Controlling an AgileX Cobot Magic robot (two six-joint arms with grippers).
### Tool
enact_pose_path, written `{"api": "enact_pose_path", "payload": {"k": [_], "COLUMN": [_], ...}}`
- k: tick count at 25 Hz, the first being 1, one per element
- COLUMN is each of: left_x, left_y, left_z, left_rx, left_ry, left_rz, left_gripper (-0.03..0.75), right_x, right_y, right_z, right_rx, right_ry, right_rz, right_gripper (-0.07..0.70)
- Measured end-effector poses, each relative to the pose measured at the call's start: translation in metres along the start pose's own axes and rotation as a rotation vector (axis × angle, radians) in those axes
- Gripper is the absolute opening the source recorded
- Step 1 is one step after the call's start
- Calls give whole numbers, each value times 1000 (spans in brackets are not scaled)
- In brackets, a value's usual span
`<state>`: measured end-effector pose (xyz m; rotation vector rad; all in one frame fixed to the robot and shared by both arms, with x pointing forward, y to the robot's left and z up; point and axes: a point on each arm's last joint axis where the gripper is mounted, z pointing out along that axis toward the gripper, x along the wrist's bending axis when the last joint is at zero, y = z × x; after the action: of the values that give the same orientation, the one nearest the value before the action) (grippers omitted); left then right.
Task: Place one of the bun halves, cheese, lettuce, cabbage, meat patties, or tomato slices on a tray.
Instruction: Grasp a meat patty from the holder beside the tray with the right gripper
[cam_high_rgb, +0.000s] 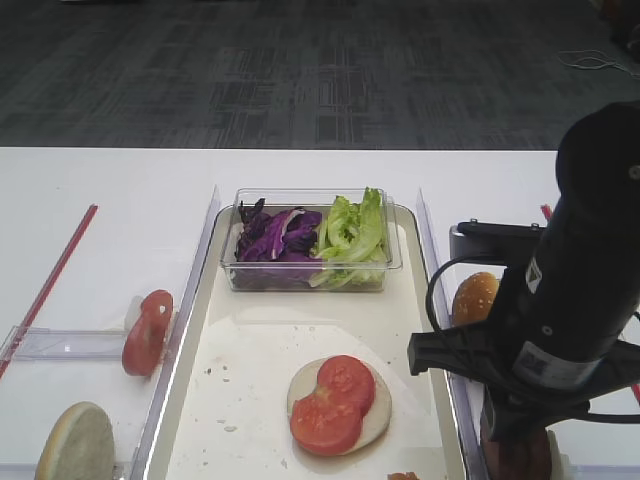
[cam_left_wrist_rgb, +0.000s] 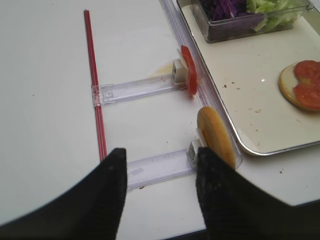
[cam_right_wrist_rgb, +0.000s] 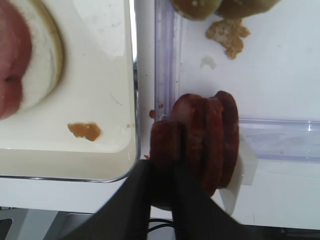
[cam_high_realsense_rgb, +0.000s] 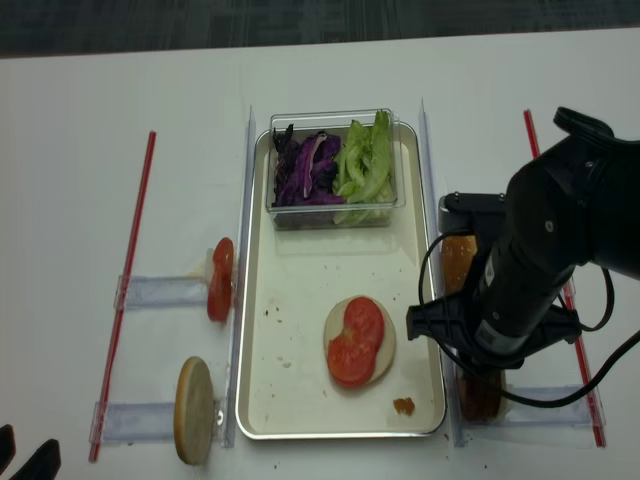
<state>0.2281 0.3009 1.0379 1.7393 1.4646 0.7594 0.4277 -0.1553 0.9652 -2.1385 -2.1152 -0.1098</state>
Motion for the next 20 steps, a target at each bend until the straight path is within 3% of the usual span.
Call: {"api": "enact_pose_path", "payload": {"k": [20], "left_x": [0], "left_y": [0], "left_z": [0], "left_rx": [0], "left_ry": [0], "left_rz": [0], "left_gripper": [306], "right_x": [0], "right_y": [-2], "right_z": [0], "right_rx": [23], "right_ry": [-5], "right_rz": [13], "right_gripper": [124]}}
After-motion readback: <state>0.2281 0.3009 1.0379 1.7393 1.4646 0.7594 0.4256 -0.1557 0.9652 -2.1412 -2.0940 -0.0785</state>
